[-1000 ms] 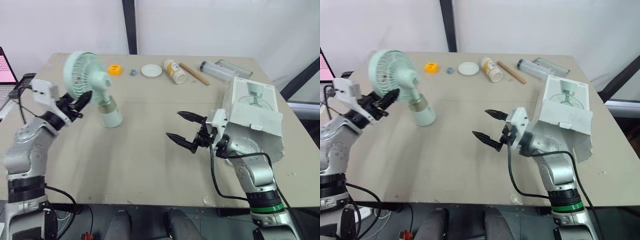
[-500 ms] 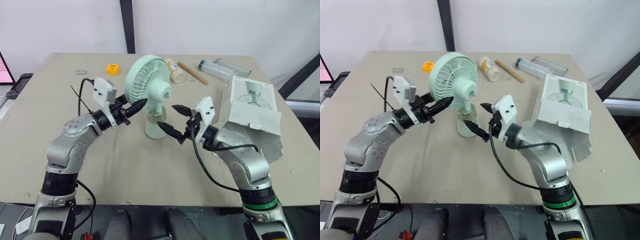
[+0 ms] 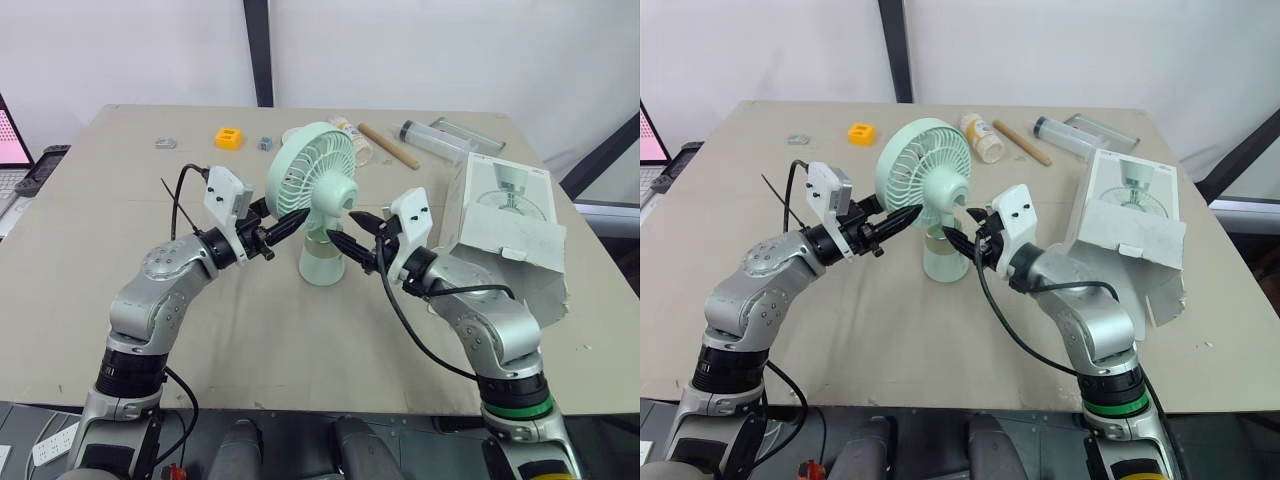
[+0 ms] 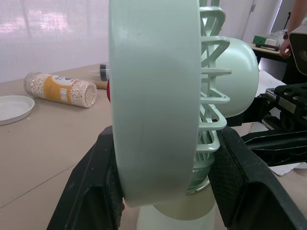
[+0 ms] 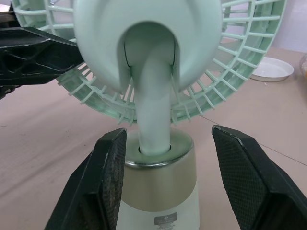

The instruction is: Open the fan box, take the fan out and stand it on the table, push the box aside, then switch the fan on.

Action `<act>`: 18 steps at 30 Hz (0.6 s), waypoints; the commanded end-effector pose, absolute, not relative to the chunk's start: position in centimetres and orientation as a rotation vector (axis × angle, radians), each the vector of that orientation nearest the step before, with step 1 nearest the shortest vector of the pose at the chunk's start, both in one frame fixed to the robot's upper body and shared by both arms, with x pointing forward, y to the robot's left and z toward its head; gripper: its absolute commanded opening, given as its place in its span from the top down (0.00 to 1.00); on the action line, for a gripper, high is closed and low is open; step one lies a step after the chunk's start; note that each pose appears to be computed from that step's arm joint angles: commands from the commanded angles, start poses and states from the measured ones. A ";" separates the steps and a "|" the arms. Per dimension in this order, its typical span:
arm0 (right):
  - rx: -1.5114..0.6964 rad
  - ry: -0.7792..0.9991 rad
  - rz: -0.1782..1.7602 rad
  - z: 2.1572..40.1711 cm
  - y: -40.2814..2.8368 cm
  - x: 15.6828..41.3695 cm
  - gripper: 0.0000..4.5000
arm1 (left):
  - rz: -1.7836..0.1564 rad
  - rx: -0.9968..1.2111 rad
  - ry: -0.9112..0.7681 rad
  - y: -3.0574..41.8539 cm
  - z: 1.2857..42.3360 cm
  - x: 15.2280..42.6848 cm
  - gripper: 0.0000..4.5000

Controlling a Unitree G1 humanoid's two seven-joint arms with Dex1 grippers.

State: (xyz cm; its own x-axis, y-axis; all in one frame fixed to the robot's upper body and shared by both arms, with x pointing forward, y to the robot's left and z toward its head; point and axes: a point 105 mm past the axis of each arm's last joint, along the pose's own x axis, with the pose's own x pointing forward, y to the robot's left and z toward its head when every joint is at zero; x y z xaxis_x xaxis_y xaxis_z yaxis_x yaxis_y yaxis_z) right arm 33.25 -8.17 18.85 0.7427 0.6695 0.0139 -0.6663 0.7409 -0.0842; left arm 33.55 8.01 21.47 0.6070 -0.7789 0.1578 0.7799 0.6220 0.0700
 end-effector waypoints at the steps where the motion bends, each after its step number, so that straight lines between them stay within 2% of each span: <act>1: -0.072 -0.105 0.710 20.5 -8.4 33.0 0.36 | -0.932 0.017 -0.244 7.2 22.8 32.8 0.58; 18: -0.072 -0.101 0.706 20.5 -7.9 33.1 0.36 | -0.932 0.012 -0.246 6.8 22.8 32.6 0.58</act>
